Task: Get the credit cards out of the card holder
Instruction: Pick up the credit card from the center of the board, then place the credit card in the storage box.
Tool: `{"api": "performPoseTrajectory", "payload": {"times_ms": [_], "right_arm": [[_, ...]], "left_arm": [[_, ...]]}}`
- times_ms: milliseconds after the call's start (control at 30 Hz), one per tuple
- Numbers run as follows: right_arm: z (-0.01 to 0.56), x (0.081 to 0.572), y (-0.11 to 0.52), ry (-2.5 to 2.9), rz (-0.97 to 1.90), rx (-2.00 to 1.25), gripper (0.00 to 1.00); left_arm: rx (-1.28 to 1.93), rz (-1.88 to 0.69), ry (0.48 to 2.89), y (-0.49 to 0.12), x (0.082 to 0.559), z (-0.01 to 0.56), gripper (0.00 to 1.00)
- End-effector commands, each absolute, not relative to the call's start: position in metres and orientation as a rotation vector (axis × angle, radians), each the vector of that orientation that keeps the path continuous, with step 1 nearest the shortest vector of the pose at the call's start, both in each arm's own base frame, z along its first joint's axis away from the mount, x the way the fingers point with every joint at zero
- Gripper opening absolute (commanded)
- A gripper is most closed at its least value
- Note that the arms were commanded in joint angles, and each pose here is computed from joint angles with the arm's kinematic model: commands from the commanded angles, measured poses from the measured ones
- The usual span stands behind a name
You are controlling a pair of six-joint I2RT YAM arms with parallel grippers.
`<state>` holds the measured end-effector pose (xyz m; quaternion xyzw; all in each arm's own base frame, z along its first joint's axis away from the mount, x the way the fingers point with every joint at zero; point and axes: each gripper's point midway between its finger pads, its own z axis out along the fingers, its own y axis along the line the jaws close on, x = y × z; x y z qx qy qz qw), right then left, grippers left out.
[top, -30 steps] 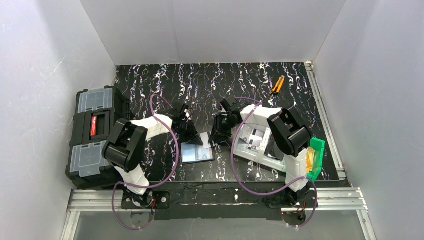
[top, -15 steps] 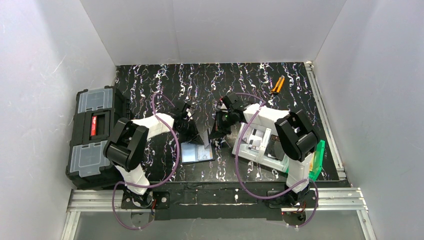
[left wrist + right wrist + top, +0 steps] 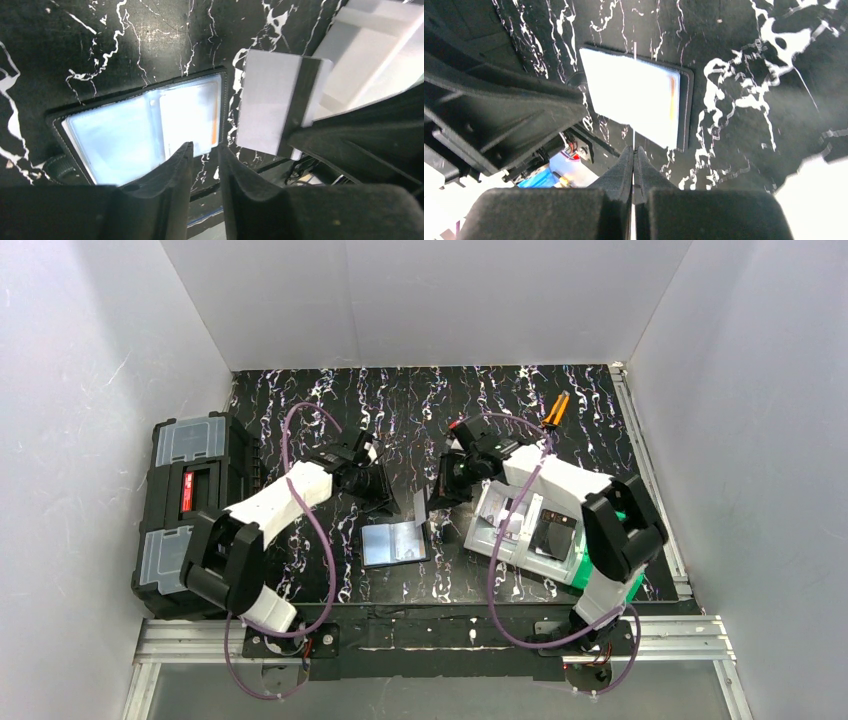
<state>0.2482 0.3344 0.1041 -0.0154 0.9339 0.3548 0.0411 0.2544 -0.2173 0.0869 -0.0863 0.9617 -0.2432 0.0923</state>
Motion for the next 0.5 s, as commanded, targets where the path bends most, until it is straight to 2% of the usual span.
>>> {"api": "performPoseTrajectory", "payload": {"times_ms": [0, 133, 200, 467], "right_arm": [[0.142, 0.243, 0.301, 2.786, 0.916, -0.030, 0.01], [0.153, 0.232, 0.258, 2.771, 0.712, 0.056, 0.01], [0.156, 0.226, 0.235, 2.756, 0.606, 0.110, 0.01], [0.137, 0.214, 0.157, 2.754, 0.125, 0.267, 0.01]], "left_arm": [[-0.178, -0.671, 2.828, -0.205, 0.247, 0.111, 0.31], [-0.129, -0.693, 2.784, -0.205, 0.247, 0.127, 0.53], [-0.109, -0.703, 2.769, -0.205, 0.246, 0.134, 0.59], [-0.077, -0.746, 2.760, -0.207, 0.240, 0.143, 0.61]]}}
